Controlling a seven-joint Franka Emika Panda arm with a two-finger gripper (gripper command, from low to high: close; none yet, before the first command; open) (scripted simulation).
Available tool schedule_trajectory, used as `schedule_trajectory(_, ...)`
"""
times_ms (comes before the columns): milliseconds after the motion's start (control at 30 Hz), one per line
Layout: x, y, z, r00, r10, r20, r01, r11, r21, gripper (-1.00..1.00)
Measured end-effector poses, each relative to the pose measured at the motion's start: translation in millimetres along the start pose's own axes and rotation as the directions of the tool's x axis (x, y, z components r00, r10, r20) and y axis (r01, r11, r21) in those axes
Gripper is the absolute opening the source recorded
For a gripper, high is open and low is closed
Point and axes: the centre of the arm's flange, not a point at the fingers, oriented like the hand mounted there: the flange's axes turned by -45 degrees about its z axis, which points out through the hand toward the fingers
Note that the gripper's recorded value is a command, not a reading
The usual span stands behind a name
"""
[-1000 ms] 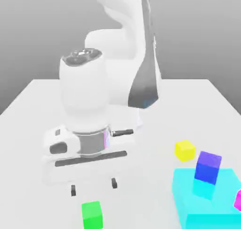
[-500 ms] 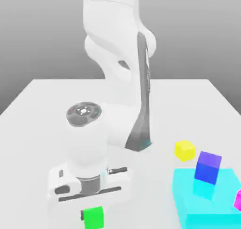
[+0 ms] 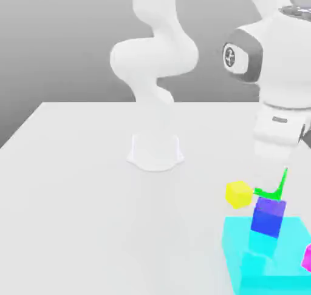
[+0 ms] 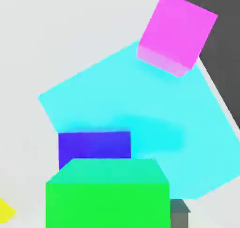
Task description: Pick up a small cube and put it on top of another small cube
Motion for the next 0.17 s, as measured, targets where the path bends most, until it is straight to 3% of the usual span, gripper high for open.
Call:
schedule_trajectory(67,0,-1,26,1.000,-0.005,0.002,0.005,1.000,-0.003,-1.00)
schedule_trajectory(100,-1,-1,34,1.000,-0.005,0.002,0.005,1.000,-0.003,1.00)
schedule_trajectory(167,-2,0,34,1.000,-0.002,0.002,0.002,1.000,-0.003,1.00)
